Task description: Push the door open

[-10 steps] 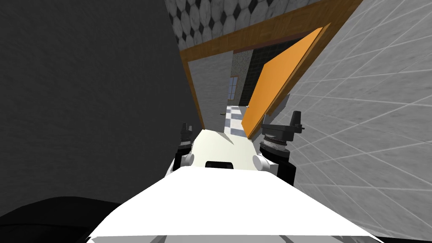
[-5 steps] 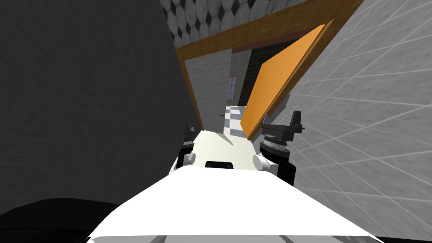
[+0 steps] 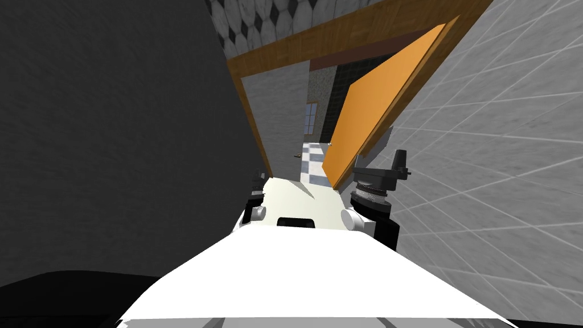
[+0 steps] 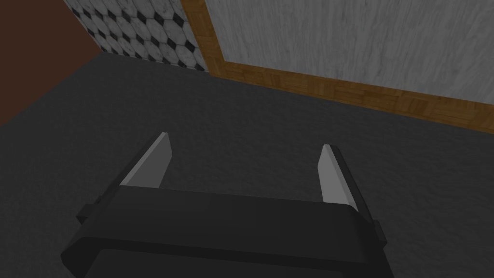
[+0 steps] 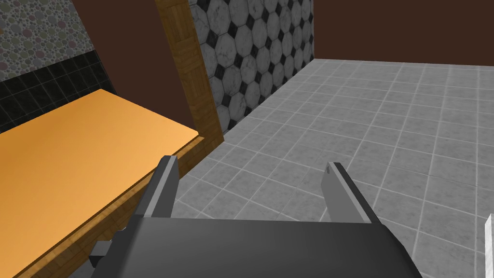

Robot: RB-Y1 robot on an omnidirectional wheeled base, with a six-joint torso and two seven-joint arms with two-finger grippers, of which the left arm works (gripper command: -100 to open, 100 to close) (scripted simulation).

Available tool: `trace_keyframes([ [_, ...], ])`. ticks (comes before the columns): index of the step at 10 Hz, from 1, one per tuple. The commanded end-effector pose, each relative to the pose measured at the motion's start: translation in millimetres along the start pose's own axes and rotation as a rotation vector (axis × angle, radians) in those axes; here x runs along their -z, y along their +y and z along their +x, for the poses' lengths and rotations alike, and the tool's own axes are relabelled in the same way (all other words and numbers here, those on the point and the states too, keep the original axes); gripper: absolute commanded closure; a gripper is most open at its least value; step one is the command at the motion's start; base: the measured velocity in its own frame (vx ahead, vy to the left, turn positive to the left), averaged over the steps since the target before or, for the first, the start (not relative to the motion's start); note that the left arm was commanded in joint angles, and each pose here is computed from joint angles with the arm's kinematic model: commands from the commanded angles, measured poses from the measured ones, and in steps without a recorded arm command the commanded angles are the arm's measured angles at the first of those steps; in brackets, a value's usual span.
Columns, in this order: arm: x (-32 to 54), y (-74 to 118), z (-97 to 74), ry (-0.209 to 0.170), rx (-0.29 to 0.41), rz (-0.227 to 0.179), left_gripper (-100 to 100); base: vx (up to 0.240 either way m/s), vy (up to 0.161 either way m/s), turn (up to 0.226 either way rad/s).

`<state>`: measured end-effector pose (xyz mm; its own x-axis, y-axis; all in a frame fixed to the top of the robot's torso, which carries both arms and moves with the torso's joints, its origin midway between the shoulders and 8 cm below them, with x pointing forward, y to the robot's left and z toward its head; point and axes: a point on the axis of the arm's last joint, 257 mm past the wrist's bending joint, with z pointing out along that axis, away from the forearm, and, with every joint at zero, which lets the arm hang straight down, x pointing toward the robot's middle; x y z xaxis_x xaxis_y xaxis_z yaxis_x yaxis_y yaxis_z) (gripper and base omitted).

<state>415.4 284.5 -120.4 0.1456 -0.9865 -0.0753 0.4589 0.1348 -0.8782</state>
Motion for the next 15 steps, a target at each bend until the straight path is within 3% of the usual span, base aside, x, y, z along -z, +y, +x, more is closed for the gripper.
trace_keyframes([
  [1, 0.9, 12.8, 5.1, 0.005, 0.006, -0.017, -100, 0.104, -0.017, -0.044],
  [15, 14.7, 110.4, 37.5, 0.044, 0.048, -0.169, -100, 0.1, -0.018, -0.045],
])
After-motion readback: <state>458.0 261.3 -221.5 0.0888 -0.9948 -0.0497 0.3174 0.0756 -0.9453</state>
